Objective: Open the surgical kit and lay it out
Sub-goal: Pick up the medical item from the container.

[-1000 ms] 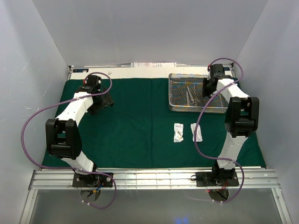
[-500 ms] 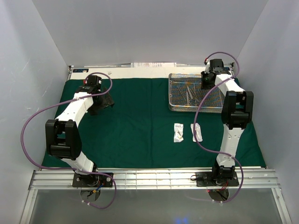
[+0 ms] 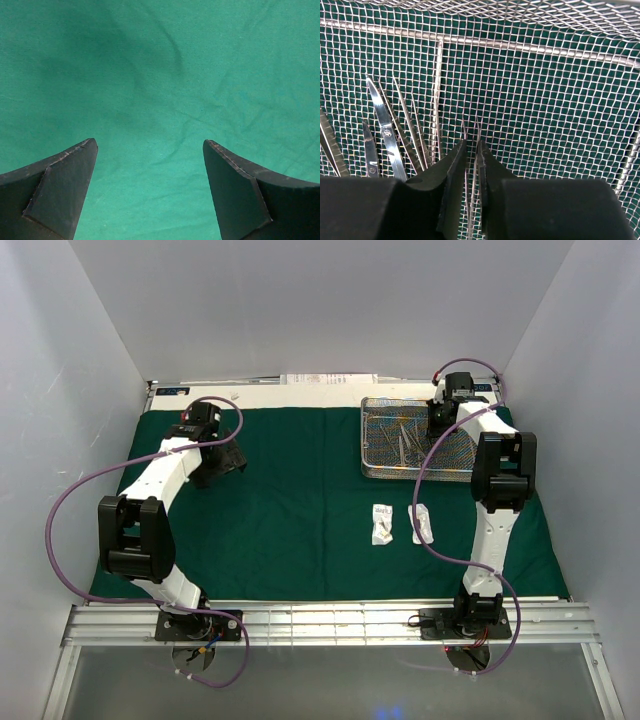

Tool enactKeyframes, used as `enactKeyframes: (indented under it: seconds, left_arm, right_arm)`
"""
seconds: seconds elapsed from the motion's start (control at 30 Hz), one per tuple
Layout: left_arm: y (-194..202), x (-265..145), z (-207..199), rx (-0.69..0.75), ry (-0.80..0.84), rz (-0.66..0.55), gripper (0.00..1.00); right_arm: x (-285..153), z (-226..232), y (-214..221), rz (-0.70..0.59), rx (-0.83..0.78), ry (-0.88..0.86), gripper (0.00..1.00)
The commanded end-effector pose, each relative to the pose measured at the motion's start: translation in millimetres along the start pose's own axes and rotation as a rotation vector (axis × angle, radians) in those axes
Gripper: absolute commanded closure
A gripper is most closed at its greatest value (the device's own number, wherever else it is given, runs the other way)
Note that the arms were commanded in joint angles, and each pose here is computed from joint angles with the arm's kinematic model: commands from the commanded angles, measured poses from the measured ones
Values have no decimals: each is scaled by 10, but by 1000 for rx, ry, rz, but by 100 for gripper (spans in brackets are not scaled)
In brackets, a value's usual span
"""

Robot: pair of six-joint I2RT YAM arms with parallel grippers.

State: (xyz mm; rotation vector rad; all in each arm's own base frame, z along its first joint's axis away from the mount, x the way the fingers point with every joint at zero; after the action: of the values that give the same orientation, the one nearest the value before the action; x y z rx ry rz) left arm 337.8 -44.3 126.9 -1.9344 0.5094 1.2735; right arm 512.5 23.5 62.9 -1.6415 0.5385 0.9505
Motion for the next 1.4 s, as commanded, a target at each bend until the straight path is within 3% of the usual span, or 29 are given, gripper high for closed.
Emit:
enactKeyframes:
  seconds: [0.0, 0.43, 1.07, 1.37]
  left_arm:
    - [-60, -179, -66, -11, 40, -46, 2]
    - [-42, -174, -79, 1, 36, -45, 2]
    - [-29, -199, -128, 3, 44, -48, 2]
    - [-16, -213, -130, 4, 45, -50, 2]
  right_arm:
    - [9, -75, -71, -26, -22, 29, 80]
    - [90, -70, 138, 31, -24, 41, 89]
    - [-66, -11, 110, 37, 8, 27, 75]
    - [-117, -19, 99, 39, 34, 37, 76]
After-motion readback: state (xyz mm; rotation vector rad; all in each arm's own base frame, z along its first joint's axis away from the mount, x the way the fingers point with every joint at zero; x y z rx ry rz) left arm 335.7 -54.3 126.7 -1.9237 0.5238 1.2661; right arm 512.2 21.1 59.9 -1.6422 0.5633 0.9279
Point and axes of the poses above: each gripper's point midway between its finger pads, its own x axis out along the fingers, its own z axis along the line the jaws close on, y = z × x, the point moved 3 cm from there along -x, back along the fingers, and after that the axes turned 14 degrees about -x, right-handed, at the moved point
